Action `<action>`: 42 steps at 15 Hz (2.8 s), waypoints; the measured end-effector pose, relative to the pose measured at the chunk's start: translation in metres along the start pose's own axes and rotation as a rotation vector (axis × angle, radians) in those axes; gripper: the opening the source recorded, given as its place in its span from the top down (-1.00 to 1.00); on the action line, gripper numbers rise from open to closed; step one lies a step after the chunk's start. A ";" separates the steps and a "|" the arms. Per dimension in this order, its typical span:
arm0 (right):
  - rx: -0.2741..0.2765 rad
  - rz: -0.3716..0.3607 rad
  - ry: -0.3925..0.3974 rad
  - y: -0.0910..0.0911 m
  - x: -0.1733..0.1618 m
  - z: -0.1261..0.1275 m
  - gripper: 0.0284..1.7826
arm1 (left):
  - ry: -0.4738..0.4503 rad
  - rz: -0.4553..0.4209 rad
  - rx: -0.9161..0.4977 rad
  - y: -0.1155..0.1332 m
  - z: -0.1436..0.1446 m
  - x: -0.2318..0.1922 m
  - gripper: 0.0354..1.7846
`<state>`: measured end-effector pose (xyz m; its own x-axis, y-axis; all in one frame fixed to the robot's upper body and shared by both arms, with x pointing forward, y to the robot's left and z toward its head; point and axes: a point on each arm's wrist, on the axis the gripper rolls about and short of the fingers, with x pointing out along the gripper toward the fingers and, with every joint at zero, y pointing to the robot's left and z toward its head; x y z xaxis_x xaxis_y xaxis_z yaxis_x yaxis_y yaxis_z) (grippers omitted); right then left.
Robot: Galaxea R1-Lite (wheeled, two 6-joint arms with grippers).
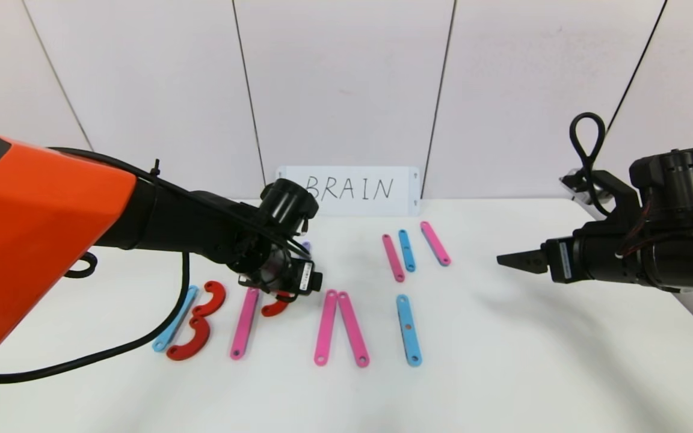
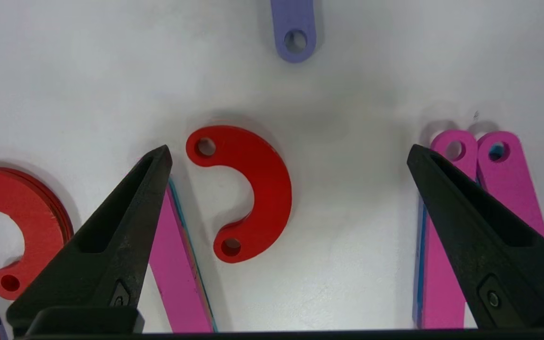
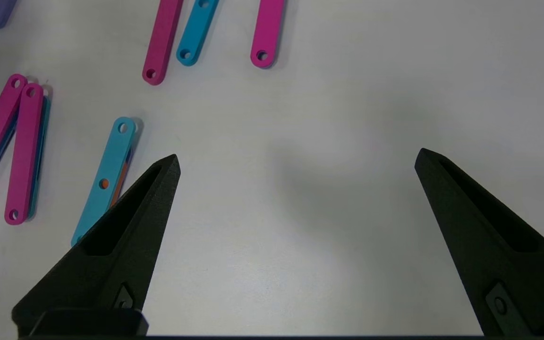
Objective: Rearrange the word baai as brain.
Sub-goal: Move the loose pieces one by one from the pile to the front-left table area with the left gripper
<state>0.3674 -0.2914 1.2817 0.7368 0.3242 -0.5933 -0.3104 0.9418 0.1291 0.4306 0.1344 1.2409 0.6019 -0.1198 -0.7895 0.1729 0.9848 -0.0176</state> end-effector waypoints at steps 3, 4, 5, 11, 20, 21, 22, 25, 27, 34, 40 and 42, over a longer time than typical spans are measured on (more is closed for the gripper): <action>0.000 0.000 0.000 0.000 0.000 0.000 -0.95 | -0.033 -0.006 -0.014 -0.003 0.012 0.006 -0.95; 0.000 0.000 0.001 0.000 0.000 0.000 -0.95 | -0.043 -0.005 -0.022 -0.003 0.017 0.010 -0.95; 0.000 0.000 0.000 0.000 0.000 0.000 -0.95 | -0.052 -0.001 -0.030 -0.002 0.021 0.014 -0.95; 0.000 0.000 0.001 0.000 0.000 0.000 -0.95 | -0.065 0.015 -0.053 0.006 0.035 0.038 -0.91; -0.001 0.000 0.002 0.000 0.000 -0.001 -0.95 | -0.060 0.022 -0.041 0.004 0.037 0.054 0.53; -0.001 0.000 0.001 0.000 0.000 -0.001 -0.95 | -0.060 0.021 -0.041 0.004 0.037 0.055 0.67; -0.001 0.000 0.001 0.000 0.000 -0.001 -0.95 | -0.060 0.021 -0.042 0.004 0.037 0.055 0.72; -0.002 0.000 0.001 0.000 -0.001 -0.001 -0.95 | -0.058 0.022 -0.041 0.004 0.037 0.055 0.73; -0.002 0.001 0.001 0.000 -0.001 -0.001 -0.95 | -0.055 0.022 -0.041 0.005 0.037 0.053 0.73; -0.001 0.000 0.001 0.000 0.000 -0.001 -0.95 | -0.101 0.041 -0.108 0.005 0.034 0.003 0.73; -0.001 0.000 0.003 0.000 0.001 -0.001 -0.95 | -0.114 0.096 -0.272 -0.004 -0.005 -0.049 0.73; -0.001 0.000 0.002 0.000 0.001 -0.001 -0.95 | -0.098 0.082 -0.328 -0.008 -0.019 -0.065 0.73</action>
<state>0.3674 -0.2912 1.2809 0.7354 0.3244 -0.5949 -0.3115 0.9416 0.1283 0.3759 0.1366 1.2805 0.6783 -0.0343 -0.7340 -0.1293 0.9777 -0.1652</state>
